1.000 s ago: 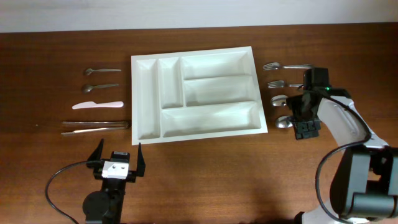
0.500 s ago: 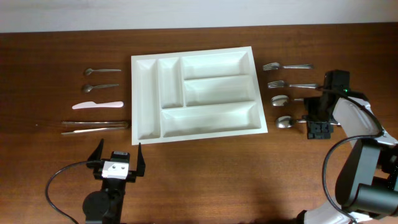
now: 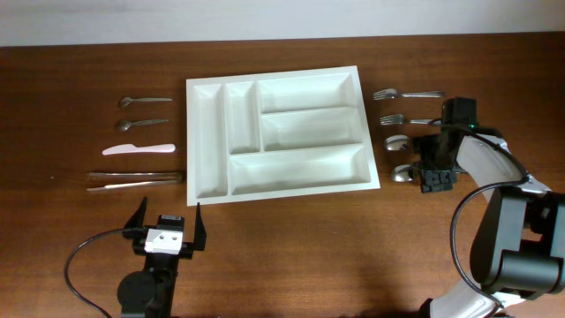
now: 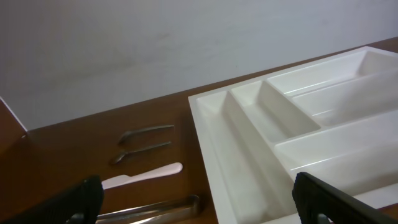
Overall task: Pack container
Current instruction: 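Lower the right gripper over the large spoon's handle, then close the right gripper on the large spoon handle and lift it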
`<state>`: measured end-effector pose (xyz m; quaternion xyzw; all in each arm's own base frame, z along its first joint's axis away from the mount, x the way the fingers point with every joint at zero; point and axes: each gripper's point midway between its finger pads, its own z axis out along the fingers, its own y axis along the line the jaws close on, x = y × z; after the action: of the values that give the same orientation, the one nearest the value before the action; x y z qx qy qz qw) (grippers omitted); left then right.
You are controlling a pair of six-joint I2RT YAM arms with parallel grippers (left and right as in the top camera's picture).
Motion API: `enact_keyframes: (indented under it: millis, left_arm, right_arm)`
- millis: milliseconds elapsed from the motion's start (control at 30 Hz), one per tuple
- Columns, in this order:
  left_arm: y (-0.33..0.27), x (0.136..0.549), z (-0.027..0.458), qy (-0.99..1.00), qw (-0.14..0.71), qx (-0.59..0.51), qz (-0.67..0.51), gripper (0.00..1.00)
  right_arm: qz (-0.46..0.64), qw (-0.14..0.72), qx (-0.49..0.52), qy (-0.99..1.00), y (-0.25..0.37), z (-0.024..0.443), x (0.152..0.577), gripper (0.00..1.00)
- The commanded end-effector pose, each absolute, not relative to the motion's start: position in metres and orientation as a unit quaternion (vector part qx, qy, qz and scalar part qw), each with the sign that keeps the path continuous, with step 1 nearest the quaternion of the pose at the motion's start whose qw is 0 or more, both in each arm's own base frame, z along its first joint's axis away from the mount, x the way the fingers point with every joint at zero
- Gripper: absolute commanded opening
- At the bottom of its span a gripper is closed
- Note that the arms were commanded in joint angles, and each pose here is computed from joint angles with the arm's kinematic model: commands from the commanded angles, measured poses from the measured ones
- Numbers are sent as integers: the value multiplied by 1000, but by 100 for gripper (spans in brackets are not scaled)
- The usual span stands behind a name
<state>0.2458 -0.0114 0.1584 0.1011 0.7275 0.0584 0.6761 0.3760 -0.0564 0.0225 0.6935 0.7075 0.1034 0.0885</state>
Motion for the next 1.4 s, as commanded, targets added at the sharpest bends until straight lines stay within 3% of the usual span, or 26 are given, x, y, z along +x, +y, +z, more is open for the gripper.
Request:
enact_keyframes:
  millis: [0, 367, 833, 1000, 1133, 1200, 1267, 1367]
  left_arm:
    - [-11, 246, 157, 726, 676, 105, 65, 99]
    - [-11, 246, 157, 726, 676, 105, 65, 99]
    - [-11, 246, 157, 726, 676, 105, 65, 99]
    - [-11, 246, 157, 726, 676, 105, 65, 99]
    - [-11, 246, 157, 726, 676, 105, 65, 99]
    - [-11, 246, 157, 726, 676, 105, 65, 99]
    - [-11, 246, 157, 726, 676, 105, 65, 99]
    - [-11, 246, 157, 726, 676, 105, 65, 99]
  right_arm:
    - [108, 88, 690, 710, -53, 24, 381, 76]
    - [117, 66, 757, 639, -52, 19, 379, 81]
    - [95, 45, 743, 661, -60, -8, 372, 79]
    - [89, 47, 732, 673, -72, -9, 368, 55]
    - [83, 43, 738, 668, -83, -9, 362, 54]
    - [82, 44, 735, 672, -89, -9, 360, 47]
    - [81, 46, 727, 681, -92, -9, 359, 37]
    - [81, 49, 714, 694, -95, -9, 359, 13]
